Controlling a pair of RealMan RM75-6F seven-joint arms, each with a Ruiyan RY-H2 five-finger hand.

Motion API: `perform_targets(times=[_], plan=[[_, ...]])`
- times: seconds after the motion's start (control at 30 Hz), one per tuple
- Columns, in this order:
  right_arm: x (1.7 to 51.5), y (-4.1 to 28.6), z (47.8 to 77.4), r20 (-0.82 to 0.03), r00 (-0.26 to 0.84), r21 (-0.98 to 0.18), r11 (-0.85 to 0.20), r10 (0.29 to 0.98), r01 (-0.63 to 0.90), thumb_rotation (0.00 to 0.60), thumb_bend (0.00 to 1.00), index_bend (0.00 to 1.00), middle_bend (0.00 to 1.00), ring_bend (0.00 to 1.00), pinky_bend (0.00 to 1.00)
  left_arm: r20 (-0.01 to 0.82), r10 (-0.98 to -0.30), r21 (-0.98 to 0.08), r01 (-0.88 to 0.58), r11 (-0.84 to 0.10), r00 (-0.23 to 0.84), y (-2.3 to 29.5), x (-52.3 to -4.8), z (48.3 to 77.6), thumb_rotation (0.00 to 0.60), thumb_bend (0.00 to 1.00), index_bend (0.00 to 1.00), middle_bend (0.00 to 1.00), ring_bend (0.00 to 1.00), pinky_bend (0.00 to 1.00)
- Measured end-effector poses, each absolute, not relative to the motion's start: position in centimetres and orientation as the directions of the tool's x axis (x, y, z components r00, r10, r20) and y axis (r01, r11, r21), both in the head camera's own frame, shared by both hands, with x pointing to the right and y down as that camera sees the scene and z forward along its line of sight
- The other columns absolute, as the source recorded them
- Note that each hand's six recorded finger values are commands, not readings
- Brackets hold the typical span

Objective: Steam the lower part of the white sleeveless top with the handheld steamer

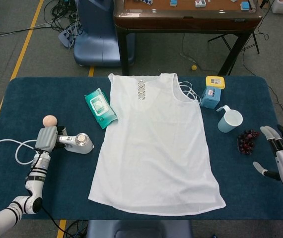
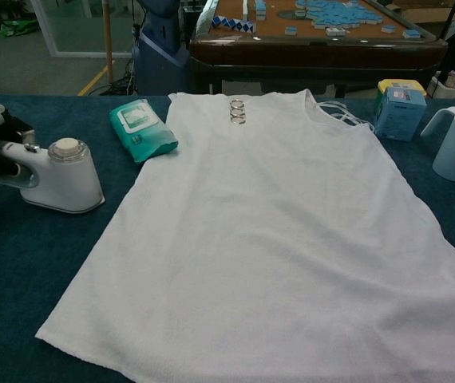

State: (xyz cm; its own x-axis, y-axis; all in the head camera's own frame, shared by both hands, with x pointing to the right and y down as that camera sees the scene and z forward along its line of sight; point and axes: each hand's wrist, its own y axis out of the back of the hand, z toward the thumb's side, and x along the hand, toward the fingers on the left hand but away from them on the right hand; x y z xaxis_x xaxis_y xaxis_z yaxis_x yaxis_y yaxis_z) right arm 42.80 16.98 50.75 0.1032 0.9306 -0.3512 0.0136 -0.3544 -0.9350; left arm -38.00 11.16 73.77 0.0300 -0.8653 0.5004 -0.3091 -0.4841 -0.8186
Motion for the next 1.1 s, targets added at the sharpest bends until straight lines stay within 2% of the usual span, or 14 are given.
perform_targets(times=[0.37,0.57,0.67,0.83,0.93,1.0,1.1], plan=[[40.7,17.4,52.9,-0.434,0.181,-0.897,-0.442,0.883,0.008,0.600,0.19,0.00,0.14,0.02,0.00,0.545,-0.838,-0.746,-0.434,-0.505,0.039,11.1,-37.9,72.6,0.600,0.23,0.89,0.78,0.64,0.63],[38.8,18.0,54.5,-0.492,0.257,-0.862,-0.506,0.832,-0.011,0.600,0.21,0.00,0.14,0.02,0.00,0.546,-0.835,-0.716,-0.475,-0.511,0.076,11.3,-36.6,71.2,0.600,0.23,0.89,0.78,0.64,0.63],[37.6,18.5,55.5,-0.527,0.309,-0.837,-0.547,0.792,-0.024,0.600,0.34,0.00,0.14,0.02,0.00,0.536,-0.838,-0.707,-0.487,-0.512,0.102,11.5,-35.6,70.3,0.600,0.23,0.89,0.78,0.64,0.63],[34.9,19.8,57.6,-0.585,0.412,-0.778,-0.626,0.698,-0.045,0.600,0.75,0.00,0.14,0.02,0.02,0.520,-0.841,-0.706,-0.479,-0.522,0.150,12.1,-33.5,69.0,0.600,0.23,0.89,0.78,0.64,0.63],[33.5,20.9,59.0,-0.618,0.461,-0.737,-0.673,0.637,-0.057,0.600,0.94,0.00,0.14,0.02,0.03,0.512,-0.840,-0.708,-0.465,-0.531,0.180,12.5,-32.1,68.4,0.600,0.23,0.89,0.78,0.64,0.63],[32.7,21.5,60.0,-0.634,0.487,-0.713,-0.698,0.601,-0.066,0.600,0.99,0.00,0.14,0.02,0.03,0.509,-0.837,-0.708,-0.455,-0.540,0.201,12.7,-31.1,68.1,0.600,0.23,0.89,0.78,0.64,0.63],[31.8,22.5,61.1,-0.655,0.511,-0.681,-0.728,0.557,-0.080,0.600,1.00,0.00,0.14,0.02,0.03,0.503,-0.833,-0.707,-0.445,-0.550,0.231,13.0,-29.6,67.8,0.600,0.23,0.88,0.78,0.64,0.63]])
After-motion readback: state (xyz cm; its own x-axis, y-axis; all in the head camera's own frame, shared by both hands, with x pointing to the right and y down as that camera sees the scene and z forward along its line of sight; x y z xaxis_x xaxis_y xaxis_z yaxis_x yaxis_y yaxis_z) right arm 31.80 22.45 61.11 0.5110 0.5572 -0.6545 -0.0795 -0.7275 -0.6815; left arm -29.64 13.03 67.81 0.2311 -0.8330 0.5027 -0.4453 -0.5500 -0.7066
